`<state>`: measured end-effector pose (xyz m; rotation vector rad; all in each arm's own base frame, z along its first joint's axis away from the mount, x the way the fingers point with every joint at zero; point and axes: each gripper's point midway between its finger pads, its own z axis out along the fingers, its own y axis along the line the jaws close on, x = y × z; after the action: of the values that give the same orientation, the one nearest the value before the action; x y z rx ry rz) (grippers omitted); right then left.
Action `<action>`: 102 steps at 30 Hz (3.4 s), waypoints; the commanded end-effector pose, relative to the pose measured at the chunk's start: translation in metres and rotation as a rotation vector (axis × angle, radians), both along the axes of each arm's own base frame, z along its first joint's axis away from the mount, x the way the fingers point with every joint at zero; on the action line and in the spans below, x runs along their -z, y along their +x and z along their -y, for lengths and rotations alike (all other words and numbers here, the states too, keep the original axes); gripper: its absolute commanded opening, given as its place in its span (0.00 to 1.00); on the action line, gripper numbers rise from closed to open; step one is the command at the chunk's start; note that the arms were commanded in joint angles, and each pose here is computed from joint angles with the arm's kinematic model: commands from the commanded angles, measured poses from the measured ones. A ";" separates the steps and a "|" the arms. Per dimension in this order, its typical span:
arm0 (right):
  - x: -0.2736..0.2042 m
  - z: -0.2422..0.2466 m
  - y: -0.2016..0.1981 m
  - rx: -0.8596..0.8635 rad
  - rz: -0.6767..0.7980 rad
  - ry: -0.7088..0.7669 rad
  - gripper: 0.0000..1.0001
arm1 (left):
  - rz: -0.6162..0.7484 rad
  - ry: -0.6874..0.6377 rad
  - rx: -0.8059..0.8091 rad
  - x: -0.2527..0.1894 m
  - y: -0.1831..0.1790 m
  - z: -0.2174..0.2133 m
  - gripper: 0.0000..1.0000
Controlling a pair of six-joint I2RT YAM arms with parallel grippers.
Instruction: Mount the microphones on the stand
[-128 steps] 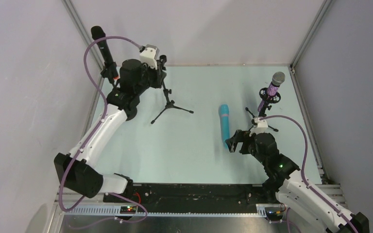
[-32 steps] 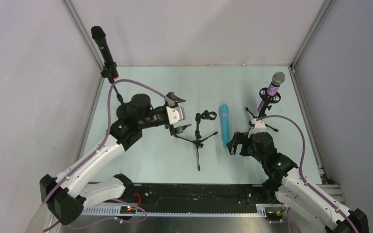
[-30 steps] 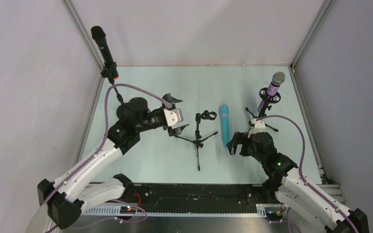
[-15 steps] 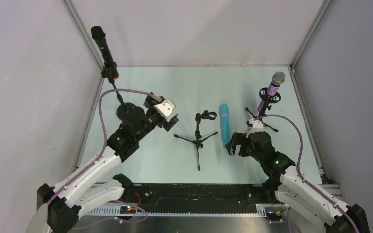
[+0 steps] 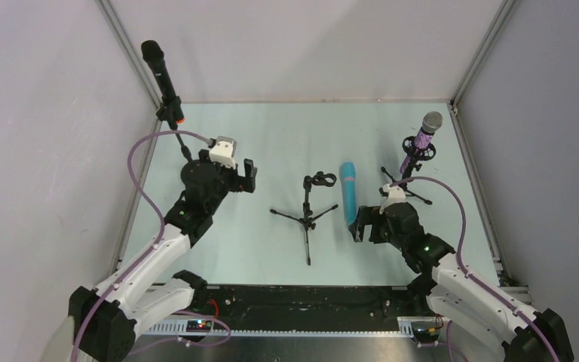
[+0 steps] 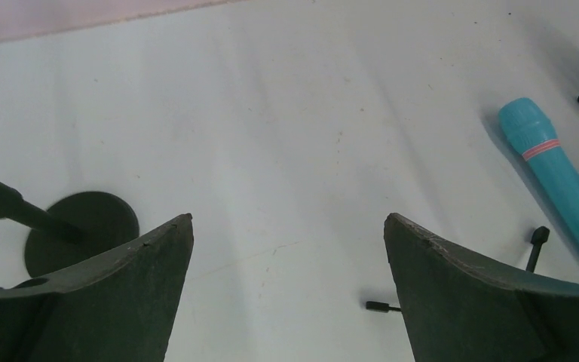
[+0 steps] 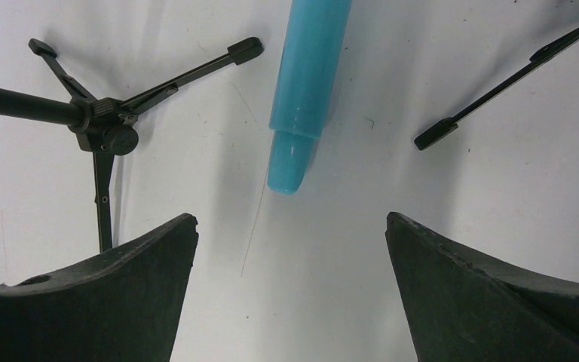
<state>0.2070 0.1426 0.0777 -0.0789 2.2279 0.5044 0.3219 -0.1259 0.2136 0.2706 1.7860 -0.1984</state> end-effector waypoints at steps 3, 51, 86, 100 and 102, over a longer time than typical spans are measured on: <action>-0.033 -0.014 0.020 -0.018 0.075 0.038 1.00 | -0.138 -0.187 -0.044 0.017 0.008 0.005 1.00; 0.027 -0.019 0.150 0.042 -0.284 -0.244 0.88 | 0.100 -0.242 0.006 0.044 -0.030 0.012 1.00; 0.056 -0.022 0.160 0.039 -0.356 -0.435 0.05 | 0.099 -0.158 0.024 0.044 -0.034 0.026 1.00; -0.027 -0.034 0.176 0.044 -0.135 -0.346 0.00 | 0.100 -0.156 0.025 0.044 -0.034 0.027 1.00; -0.045 -0.035 0.177 0.053 -0.092 -0.329 0.00 | 0.100 -0.155 0.025 0.044 -0.034 0.027 1.00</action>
<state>0.3664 0.1683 0.0571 -0.1886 2.5639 0.0562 0.2825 -0.1502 0.1465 0.1948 1.7182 -0.3352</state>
